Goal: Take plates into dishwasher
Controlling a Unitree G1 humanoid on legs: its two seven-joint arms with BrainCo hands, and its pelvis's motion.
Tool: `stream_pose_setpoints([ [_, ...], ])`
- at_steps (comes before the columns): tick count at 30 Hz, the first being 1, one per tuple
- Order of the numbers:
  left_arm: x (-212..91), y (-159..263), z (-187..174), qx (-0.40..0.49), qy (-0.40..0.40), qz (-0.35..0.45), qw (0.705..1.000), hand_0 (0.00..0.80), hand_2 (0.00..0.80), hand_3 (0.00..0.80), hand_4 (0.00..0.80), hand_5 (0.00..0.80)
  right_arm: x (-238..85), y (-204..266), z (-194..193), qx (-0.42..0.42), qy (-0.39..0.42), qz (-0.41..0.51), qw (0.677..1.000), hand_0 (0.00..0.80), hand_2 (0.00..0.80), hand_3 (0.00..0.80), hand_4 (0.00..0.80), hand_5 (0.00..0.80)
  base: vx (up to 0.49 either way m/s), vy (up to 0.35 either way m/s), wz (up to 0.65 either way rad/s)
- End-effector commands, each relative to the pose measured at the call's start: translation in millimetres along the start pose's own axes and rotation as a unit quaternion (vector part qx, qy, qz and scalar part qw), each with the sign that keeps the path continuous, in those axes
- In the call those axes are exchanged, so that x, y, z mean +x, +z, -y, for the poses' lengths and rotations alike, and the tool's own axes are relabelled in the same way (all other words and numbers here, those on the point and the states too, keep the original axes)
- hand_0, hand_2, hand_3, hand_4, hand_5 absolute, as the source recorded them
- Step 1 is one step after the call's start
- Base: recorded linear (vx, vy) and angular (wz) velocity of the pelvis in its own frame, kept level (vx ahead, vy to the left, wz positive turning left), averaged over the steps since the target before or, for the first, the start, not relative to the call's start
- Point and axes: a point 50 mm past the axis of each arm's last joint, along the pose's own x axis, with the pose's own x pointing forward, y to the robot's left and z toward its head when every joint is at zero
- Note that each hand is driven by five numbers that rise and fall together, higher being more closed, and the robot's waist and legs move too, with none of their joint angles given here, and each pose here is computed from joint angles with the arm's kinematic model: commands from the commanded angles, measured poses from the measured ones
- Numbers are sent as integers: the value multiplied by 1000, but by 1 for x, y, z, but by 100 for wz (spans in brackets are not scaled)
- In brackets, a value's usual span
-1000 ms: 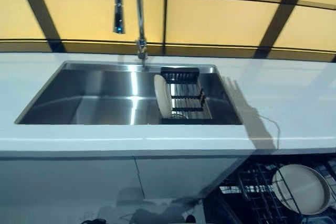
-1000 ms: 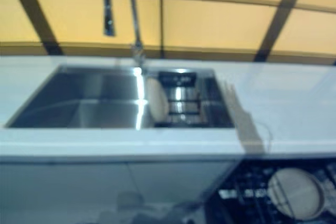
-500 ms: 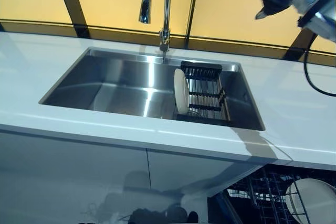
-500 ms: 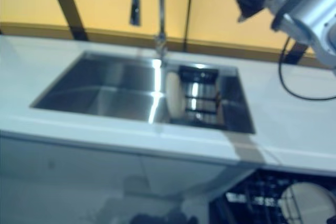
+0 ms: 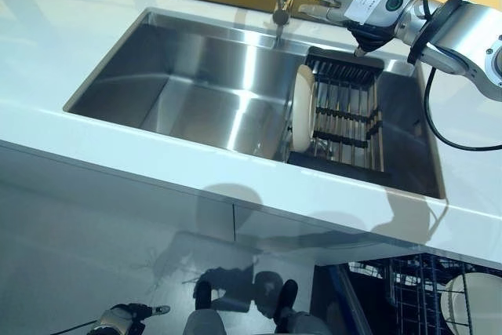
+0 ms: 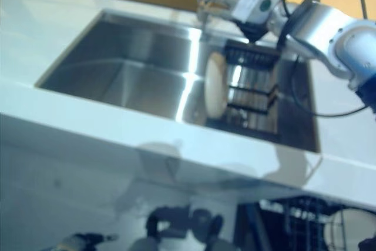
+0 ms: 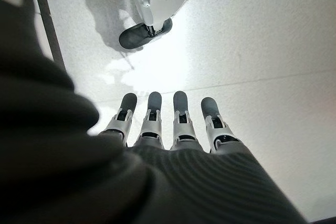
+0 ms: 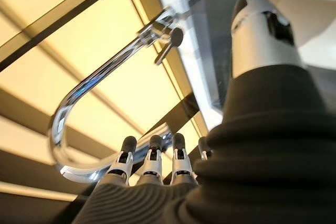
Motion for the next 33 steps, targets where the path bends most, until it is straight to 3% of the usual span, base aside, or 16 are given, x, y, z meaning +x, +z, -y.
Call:
stream_pose_setpoints([
  [1, -5, 7, -26, 8, 35, 1, 999, 0, 0, 0, 0, 0, 1, -26, 32, -39, -24, -38, 998, 0, 0, 0, 0, 0, 0, 0, 0],
  [33, -8, 16, -38, 1, 45, 24, 999, 0, 0, 0, 0, 0, 13, 6, 29, -39, 7, 19, 999, 0, 0, 0, 0, 0, -10, 0, 1],
])
